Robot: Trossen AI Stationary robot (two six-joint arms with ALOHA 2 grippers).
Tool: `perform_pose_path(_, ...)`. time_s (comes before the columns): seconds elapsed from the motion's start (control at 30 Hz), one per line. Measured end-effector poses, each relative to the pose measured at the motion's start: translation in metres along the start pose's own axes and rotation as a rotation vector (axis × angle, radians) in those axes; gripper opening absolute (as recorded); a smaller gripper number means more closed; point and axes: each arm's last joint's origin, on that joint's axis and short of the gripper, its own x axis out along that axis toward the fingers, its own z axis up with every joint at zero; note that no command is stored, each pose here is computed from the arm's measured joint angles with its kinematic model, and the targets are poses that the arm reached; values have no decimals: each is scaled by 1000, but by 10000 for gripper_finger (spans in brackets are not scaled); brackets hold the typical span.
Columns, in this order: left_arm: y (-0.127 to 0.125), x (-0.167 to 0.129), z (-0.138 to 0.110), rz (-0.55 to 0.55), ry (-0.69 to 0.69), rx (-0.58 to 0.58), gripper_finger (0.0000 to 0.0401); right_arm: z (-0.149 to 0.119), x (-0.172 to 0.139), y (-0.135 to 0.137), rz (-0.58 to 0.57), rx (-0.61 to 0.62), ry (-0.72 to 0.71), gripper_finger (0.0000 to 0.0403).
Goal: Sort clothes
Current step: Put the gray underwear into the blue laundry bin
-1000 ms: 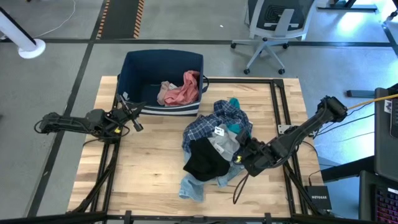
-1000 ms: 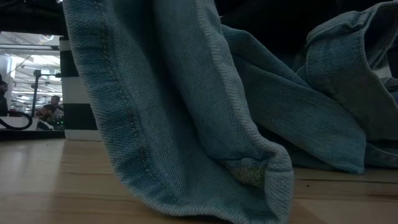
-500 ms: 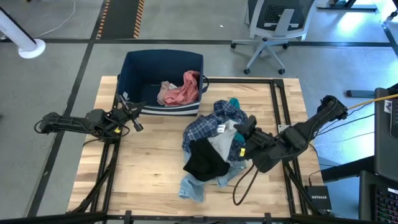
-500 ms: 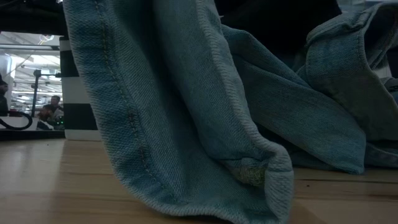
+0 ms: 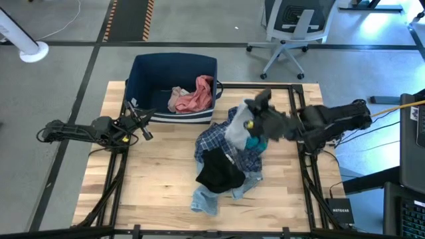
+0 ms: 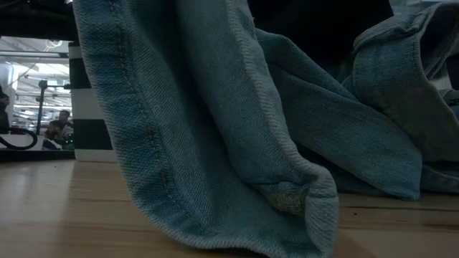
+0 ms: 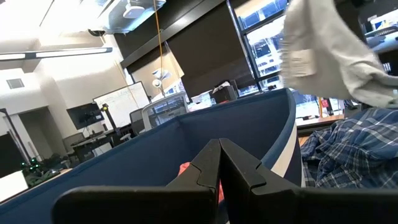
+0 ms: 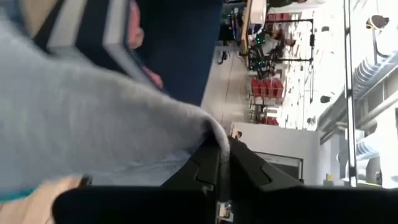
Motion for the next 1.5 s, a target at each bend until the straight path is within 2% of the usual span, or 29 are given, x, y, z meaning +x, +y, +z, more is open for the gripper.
perform_pose_path(0.13, 0, 0, 0, 0, 0, 0, 1, -4, 22, -21, -21, 70, -77, 29)
perform_pose_path(0.3, 0, 0, 0, 1, 0, 0, 1, -15, 46, -50, -89, 201, -262, 33)
perform_pose_path(0.6, 0, 0, 0, 1, 0, 0, 1, -47, 74, -103, -408, 389, -474, 34)
perform_pose_path(0.77, 0, 0, 0, 0, 0, 0, 1, -54, 108, -111, -502, 424, -509, 34)
perform_pose_path(1.0, 0, 0, 0, 1, 0, 0, 1, -47, 173, -86, -380, 378, -427, 35)
perform_pose_path(1.1, 0, 0, 0, 1, 0, 0, 1, -40, 190, -76, -351, 341, -411, 35)
perform_pose_path(1.3, 0, 0, 0, 0, 0, 0, 1, -35, 202, -69, -340, 308, -408, 35)
perform_pose_path(1.5, 0, 0, 0, 0, 0, 0, 1, -35, 206, -59, -237, 297, -378, 35)
